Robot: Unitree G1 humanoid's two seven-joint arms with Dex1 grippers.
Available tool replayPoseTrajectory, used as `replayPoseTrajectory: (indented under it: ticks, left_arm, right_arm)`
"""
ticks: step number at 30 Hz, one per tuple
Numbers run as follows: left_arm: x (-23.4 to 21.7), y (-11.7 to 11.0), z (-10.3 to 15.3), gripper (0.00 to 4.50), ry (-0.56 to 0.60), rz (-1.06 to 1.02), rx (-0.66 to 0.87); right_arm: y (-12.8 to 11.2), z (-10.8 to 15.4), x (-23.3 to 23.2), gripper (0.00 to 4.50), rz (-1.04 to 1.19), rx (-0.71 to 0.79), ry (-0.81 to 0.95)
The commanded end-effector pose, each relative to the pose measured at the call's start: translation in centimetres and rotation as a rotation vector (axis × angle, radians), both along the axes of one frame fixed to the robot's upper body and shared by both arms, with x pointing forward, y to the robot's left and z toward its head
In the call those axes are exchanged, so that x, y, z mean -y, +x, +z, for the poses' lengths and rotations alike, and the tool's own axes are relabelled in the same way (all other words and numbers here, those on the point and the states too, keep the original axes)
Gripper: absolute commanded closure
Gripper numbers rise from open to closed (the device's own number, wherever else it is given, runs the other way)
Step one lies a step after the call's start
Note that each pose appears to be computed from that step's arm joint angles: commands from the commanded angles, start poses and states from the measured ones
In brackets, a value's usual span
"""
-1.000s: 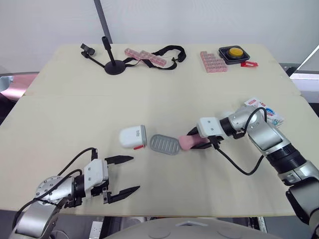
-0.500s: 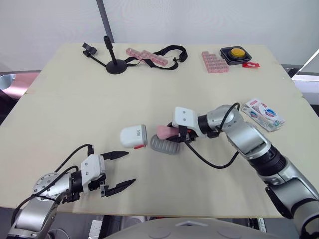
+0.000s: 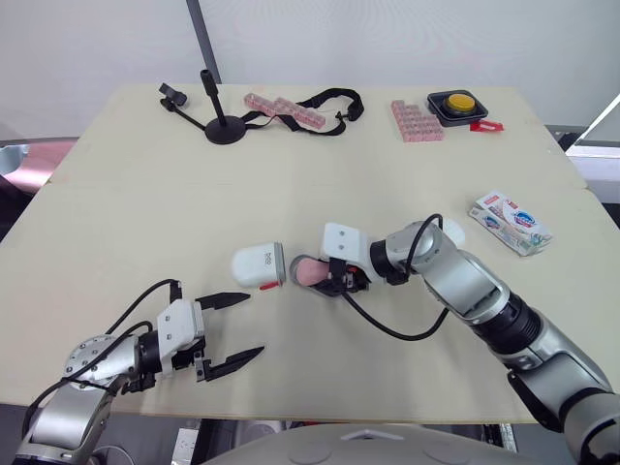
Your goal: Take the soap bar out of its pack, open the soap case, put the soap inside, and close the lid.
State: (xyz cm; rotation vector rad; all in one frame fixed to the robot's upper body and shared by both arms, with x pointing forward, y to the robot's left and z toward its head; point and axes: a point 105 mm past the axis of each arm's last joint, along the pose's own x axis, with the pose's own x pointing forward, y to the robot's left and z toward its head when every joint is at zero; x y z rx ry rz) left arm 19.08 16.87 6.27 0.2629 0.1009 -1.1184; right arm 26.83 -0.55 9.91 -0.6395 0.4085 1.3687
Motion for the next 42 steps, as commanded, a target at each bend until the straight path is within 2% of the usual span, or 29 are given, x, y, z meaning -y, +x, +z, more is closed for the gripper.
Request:
replayPoseTrajectory:
  ticks: [1, 3, 5, 8, 9, 16, 21, 24, 30, 33, 37, 42]
  left_arm:
    - [-0.1, 0.1, 0.9, 0.0, -0.005, 0.0, 0.035]
    - [-0.2, 0.2, 0.9, 0.0, -0.004, 0.0, 0.033]
    - [-0.2, 0.2, 0.9, 0.0, -0.003, 0.001, 0.032]
    - [-0.1, 0.3, 0.8, 0.0, -0.004, 0.002, 0.032]
    - [-0.1, 0.3, 0.8, 0.0, -0.004, 0.002, 0.032]
    - [0.1, 0.4, 0.5, 0.0, -0.001, -0.012, 0.034]
    - [-0.2, 0.8, 0.6, 0.0, 0.011, -0.02, 0.047]
    - [-0.7, 1.2, 0.7, 0.0, 0.035, -0.025, 0.053]
    - [-2.2, 2.6, 1.5, 0.0, 0.068, 0.024, 0.095]
    - [-2.8, 3.4, 2.9, 0.0, 0.038, 0.052, 0.122]
    - [-3.7, 4.7, 4.3, 0.0, 0.052, 0.067, 0.132]
    - [-4.4, 4.9, 5.0, 0.0, 0.104, 0.02, 0.14]
  right_arm:
    - [0.0, 1.1, -0.5, 2.8, 0.021, 0.045, 0.012]
    - [0.1, 1.4, -0.7, 1.78, 0.017, 0.055, 0.017]
    - [0.2, 1.6, -0.7, 1.27, 0.02, 0.076, 0.016]
    - [0.4, 2.0, -0.7, 0.18, 0.022, 0.092, 0.017]
    - [0.4, 2.2, -0.6, 0.04, 0.022, 0.095, 0.016]
    - [0.2, 3.9, 0.2, 0.04, 0.04, 0.088, 0.072]
    - [0.5, 5.1, 1.7, 0.04, 0.037, 0.079, 0.176]
    - [0.2, 5.1, 3.6, 0.04, 0.076, 0.084, 0.321]
    - [-2.2, 4.0, 8.5, 0.04, 0.155, 0.108, 0.514]
    - [-2.9, 3.4, 10.8, 0.04, 0.122, 0.107, 0.584]
    - [-3.2, 2.0, 13.7, 0.04, 0.067, 0.13, 0.58]
    - [-3.4, 1.3, 14.9, 0.04, 0.05, 0.132, 0.552]
